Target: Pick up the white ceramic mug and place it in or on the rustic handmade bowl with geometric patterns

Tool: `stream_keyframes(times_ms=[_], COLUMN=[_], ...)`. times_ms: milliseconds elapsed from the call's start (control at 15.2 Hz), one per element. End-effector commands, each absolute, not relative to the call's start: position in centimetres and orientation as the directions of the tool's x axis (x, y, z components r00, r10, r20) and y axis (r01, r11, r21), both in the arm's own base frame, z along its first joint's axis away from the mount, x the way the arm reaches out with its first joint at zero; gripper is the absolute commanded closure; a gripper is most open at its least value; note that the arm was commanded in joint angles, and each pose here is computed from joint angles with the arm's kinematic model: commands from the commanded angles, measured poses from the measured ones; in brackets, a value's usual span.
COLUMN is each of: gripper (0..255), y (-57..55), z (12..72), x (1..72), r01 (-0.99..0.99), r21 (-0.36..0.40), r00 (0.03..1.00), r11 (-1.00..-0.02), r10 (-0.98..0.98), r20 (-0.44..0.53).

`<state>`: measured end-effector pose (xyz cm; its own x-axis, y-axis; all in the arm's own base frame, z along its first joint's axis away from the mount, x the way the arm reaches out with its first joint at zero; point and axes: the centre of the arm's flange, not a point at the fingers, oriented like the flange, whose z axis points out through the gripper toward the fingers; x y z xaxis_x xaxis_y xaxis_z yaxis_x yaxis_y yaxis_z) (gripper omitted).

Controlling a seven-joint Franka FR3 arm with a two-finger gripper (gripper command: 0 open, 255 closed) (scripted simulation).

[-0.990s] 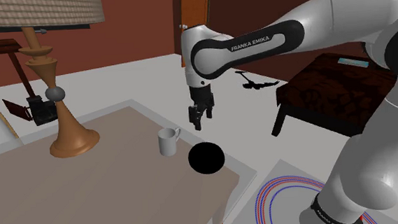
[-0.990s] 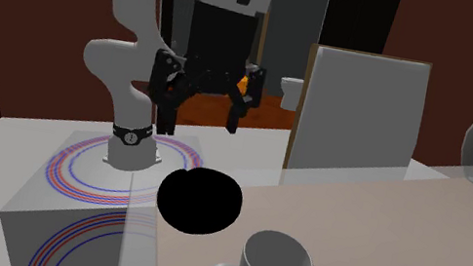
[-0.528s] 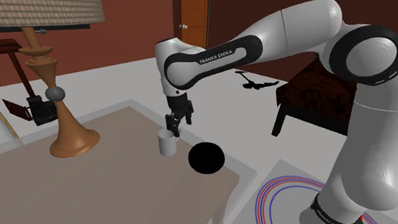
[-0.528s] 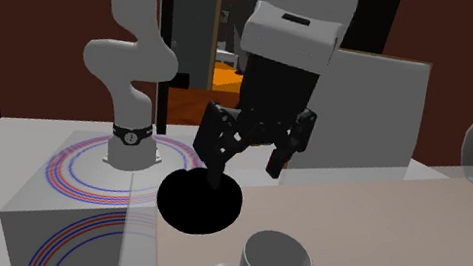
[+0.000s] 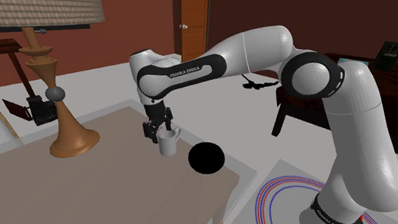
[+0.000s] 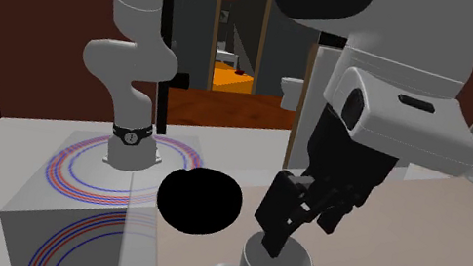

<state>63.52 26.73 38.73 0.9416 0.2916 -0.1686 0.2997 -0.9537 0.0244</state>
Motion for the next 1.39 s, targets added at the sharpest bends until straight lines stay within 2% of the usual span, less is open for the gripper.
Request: stream_keyframes(times_ms=[0,396,858,924,1320], gripper=[0,0,0,255,255], y=[27.0,26.8,26.8,26.8,26.8], z=[37.6,34.7,34.7,34.7,34.7], x=[63.8,63.4,63.4,63.4,63.4], r01=[0.301,0.301,0.301,0.301,0.301], r21=[0.025,0.025,0.025,0.025,0.025], r00=[0.941,0.941,0.941,0.941,0.941], r11=[-0.953,-0.953,-0.953,-0.953,-0.953], r10=[0.293,0.293,0.293,0.293,0.293], r20=[-0.168,-0.168,-0.168,-0.168,-0.168])
